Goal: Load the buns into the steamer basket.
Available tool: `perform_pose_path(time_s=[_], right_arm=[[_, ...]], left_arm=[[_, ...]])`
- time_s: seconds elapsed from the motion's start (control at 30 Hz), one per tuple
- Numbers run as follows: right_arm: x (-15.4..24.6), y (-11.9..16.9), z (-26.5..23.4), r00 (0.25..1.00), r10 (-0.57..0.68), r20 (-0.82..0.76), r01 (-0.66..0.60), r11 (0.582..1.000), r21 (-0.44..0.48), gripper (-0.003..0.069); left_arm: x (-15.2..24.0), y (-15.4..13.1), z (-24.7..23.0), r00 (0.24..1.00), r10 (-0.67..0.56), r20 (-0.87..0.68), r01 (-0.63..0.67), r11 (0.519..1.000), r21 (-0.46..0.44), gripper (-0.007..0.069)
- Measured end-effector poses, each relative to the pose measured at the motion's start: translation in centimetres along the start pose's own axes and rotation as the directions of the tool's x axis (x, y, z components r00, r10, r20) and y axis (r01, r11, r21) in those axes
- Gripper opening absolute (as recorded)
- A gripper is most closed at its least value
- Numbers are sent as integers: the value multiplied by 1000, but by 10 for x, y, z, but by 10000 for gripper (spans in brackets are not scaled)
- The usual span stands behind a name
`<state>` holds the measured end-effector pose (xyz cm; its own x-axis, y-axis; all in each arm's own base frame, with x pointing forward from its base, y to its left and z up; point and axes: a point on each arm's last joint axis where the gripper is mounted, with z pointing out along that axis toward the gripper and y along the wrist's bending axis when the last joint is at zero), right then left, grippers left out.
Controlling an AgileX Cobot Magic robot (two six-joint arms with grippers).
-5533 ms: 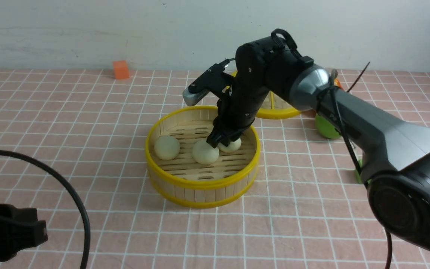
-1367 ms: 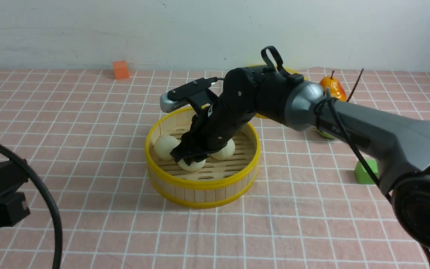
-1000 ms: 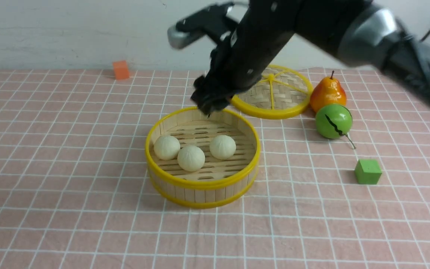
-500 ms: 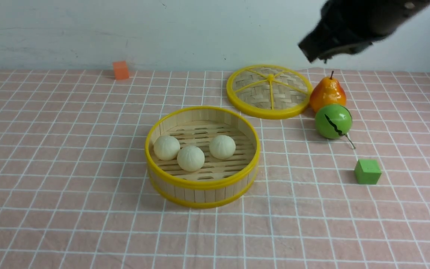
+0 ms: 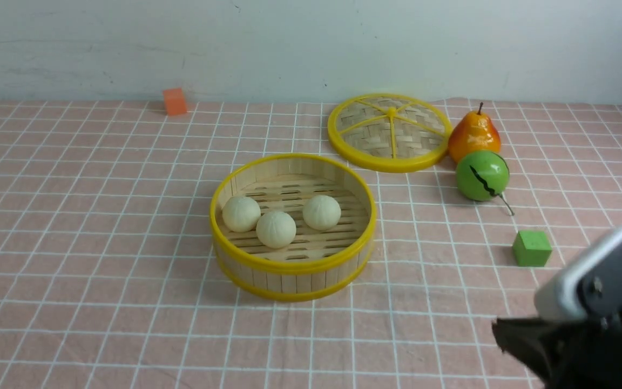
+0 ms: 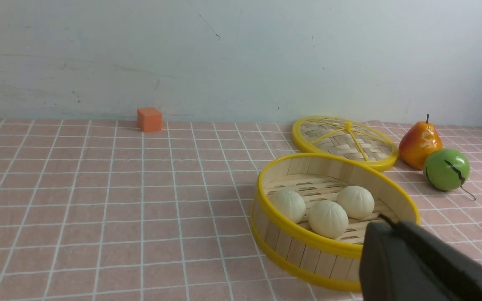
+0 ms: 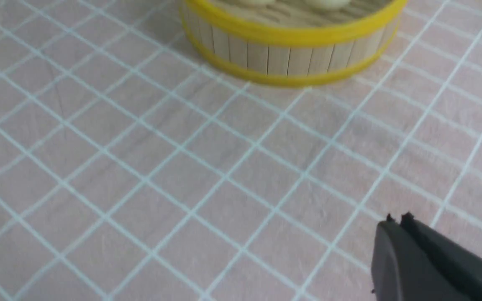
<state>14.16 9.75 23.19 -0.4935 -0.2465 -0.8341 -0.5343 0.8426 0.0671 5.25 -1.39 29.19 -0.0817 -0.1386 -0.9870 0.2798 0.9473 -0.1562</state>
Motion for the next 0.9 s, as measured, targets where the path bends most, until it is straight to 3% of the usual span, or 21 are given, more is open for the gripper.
perform_pose_path(time_s=[0.3,0.4,0.57,0.63,0.73,0.9], right_arm=[[106,-9,-1,980,6,-196,-1,1000,25,-14],[112,-9,-7,991,4,-137,-1,1000,23,-13],[94,-13,-31,985,-2,173,-7,999,52,-10],[91,-17,-42,966,-14,260,-11,995,95,-8],[92,-26,-63,917,-24,399,-76,970,232,-5],[105,-31,-75,916,-2,402,-155,921,357,-3]], left_arm=[[0,0,0,1000,0,0,0,1000,0,-14],[0,0,0,1000,0,-2,0,1000,-1,-14],[0,0,1,1000,0,-7,0,1000,-2,-13],[1,0,1,1000,0,-10,0,1000,-2,-13],[1,0,1,1000,0,-13,0,1000,-3,-11],[1,0,2,1000,0,-18,0,1000,-4,-6]])
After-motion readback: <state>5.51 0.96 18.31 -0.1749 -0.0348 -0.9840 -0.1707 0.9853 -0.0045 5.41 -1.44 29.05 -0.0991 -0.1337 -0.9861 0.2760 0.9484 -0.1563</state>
